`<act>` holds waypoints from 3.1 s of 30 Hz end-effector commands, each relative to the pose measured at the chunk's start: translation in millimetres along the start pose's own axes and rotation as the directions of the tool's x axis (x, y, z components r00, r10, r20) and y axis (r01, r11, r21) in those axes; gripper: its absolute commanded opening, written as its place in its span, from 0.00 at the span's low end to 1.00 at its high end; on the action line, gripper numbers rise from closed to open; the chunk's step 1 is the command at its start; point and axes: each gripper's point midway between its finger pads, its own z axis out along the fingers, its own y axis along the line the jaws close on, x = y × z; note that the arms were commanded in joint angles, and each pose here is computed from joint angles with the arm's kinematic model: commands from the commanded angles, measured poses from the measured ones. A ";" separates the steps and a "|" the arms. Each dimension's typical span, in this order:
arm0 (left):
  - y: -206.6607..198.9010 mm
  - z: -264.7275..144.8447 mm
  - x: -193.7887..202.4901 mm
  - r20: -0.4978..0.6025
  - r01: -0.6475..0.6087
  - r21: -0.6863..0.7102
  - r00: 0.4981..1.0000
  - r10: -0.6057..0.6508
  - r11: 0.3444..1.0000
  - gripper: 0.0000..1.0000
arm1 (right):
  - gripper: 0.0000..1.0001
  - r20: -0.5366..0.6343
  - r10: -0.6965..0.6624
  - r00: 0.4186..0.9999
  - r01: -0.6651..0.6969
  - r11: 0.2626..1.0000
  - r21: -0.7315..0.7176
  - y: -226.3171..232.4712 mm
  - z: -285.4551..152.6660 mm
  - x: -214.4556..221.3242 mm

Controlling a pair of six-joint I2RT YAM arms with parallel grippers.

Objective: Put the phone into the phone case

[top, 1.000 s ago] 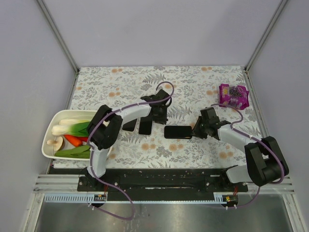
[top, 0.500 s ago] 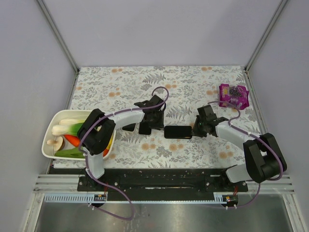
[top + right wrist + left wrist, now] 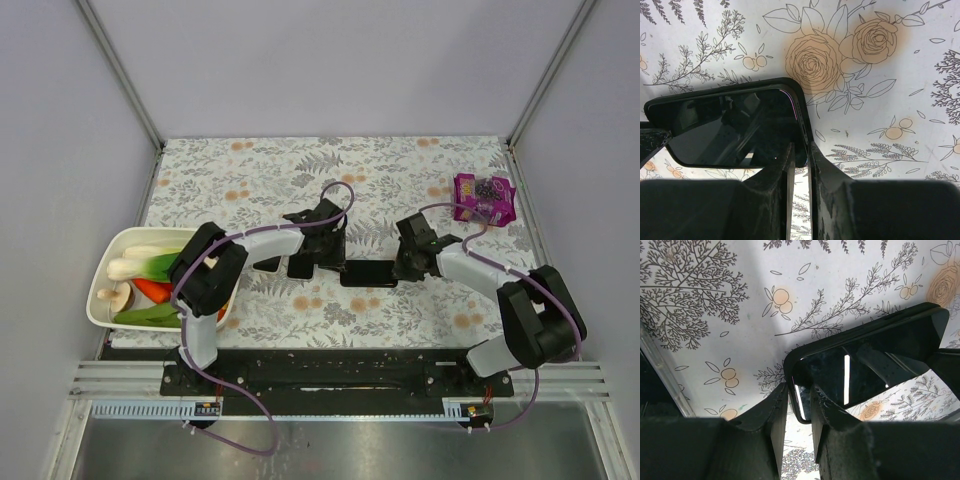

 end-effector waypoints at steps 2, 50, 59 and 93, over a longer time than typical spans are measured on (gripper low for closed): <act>-12.3 7.9 -6.6 0.010 -0.009 0.034 1.000 0.009 0.999 0.28 | 0.01 -0.231 -0.035 0.972 0.039 0.999 0.015 -2.8 19.7 72.4; -6.4 -4.4 -15.3 0.045 -0.043 -0.024 0.998 0.044 0.999 0.28 | 0.67 0.007 -0.001 1.000 0.001 0.999 -0.050 21.4 -13.7 -39.8; -12.2 -45.4 -33.5 0.154 -0.095 -0.045 0.983 0.101 0.994 0.33 | 0.63 0.070 -0.003 0.998 0.006 0.999 -0.038 30.5 -7.1 -85.7; -58.0 8.9 83.7 -0.024 -0.116 0.023 0.993 0.116 0.993 0.32 | 0.51 -0.154 -0.131 0.979 0.117 0.988 -0.099 49.0 35.6 -67.2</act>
